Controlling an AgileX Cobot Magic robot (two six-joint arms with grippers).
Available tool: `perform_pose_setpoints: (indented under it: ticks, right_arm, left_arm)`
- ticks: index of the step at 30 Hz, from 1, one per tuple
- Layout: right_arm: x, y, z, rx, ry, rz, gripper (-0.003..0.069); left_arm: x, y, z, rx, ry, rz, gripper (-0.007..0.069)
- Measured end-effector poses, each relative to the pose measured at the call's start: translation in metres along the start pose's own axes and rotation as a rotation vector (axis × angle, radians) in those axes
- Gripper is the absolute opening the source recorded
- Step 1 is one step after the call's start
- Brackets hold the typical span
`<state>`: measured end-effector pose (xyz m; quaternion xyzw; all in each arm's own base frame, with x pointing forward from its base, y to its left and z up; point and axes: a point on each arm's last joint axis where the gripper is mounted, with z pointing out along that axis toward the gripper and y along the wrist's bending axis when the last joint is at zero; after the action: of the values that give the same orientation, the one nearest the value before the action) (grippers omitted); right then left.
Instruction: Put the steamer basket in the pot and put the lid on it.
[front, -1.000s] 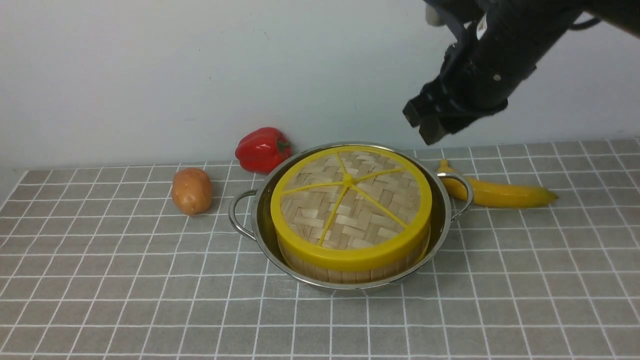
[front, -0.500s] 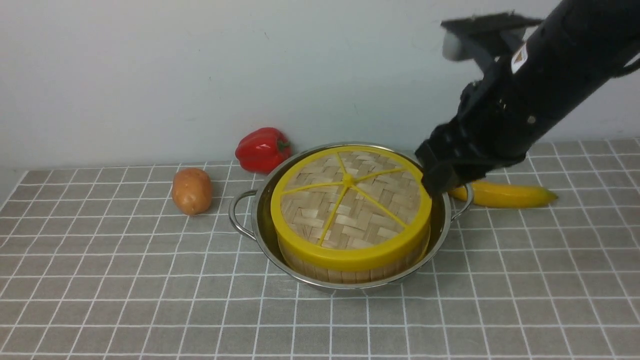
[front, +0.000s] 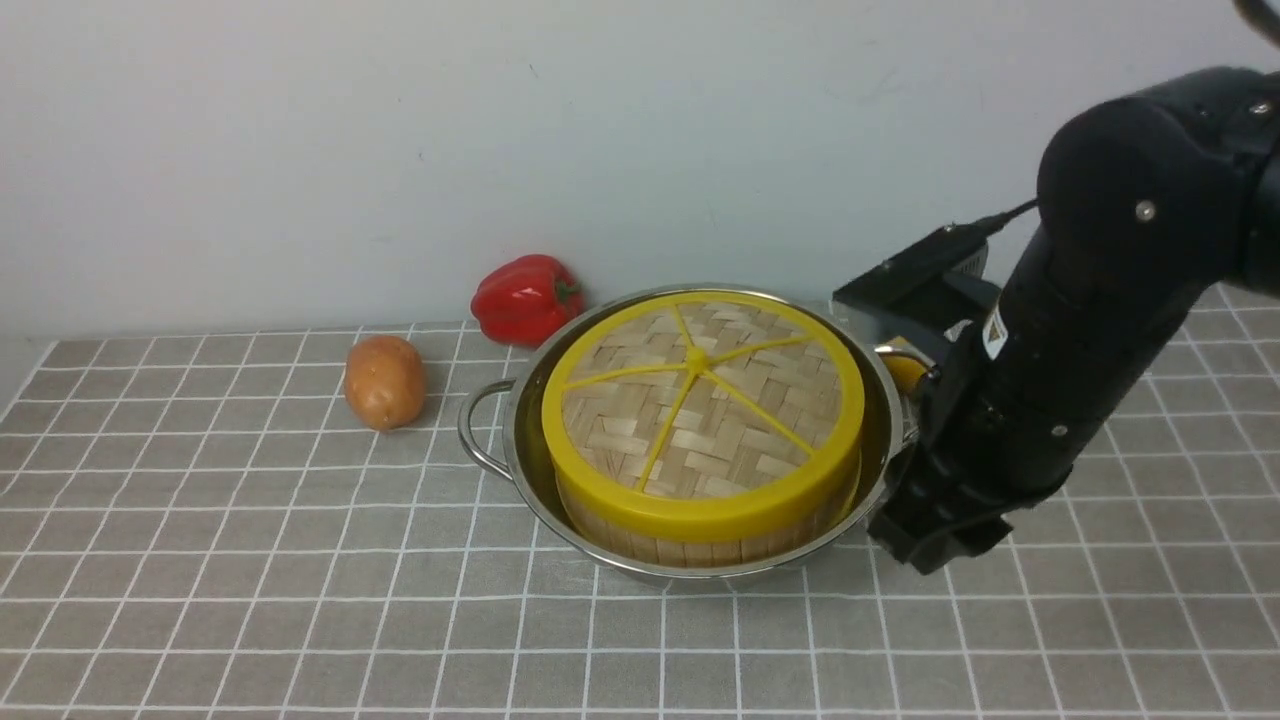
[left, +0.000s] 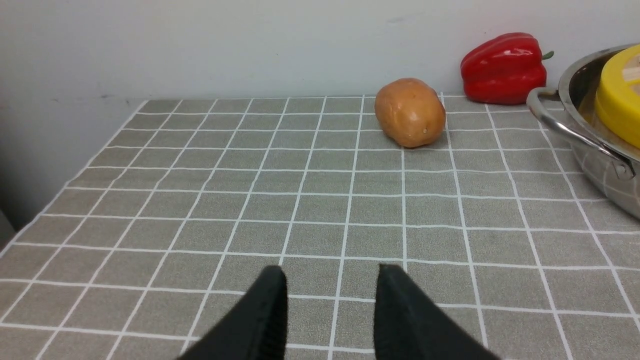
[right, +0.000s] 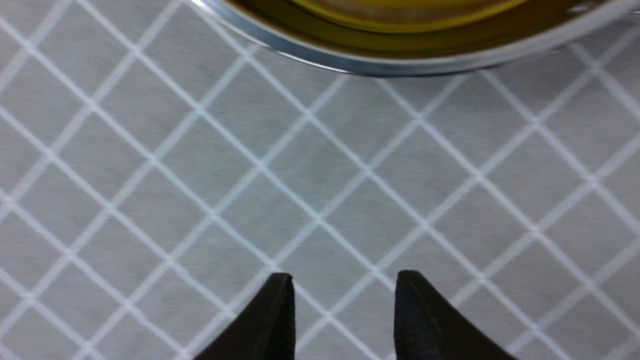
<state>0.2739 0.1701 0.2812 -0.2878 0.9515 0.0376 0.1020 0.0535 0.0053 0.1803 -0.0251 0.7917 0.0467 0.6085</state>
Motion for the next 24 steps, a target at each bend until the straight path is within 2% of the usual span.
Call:
perform_pose_setpoints:
  ticks: [4,8,14,19,23,24]
  right_arm:
    - [0.009,-0.013,-0.030,0.074,-0.085,0.057,0.0294]
    - [0.020,-0.014,-0.058,0.083,-0.167,0.072,0.0288]
    - [0.035,-0.009,-0.088,0.057,-0.261,0.090,0.0264]
    - [0.038,-0.006,-0.097,0.006,-0.313,0.200,0.0241]
    - [0.038,-0.009,-0.098,0.058,-0.317,0.092,0.0235]
    - [0.038,-0.017,-0.097,0.157,-0.298,-0.007,0.0235]
  left_arm:
    - [0.000,0.000,0.000,0.000,0.000,0.000,0.0243]
    - [0.000,0.000,0.000,0.000,0.000,0.000,0.0243]
    - [0.000,0.000,0.000,0.000,0.000,0.000,0.0243]
    - [0.000,0.000,0.000,0.000,0.000,0.000,0.0243]
    - [0.000,0.000,0.000,0.000,0.000,0.000,0.0243]
    - [0.000,0.000,0.000,0.000,0.000,0.000,0.0243]
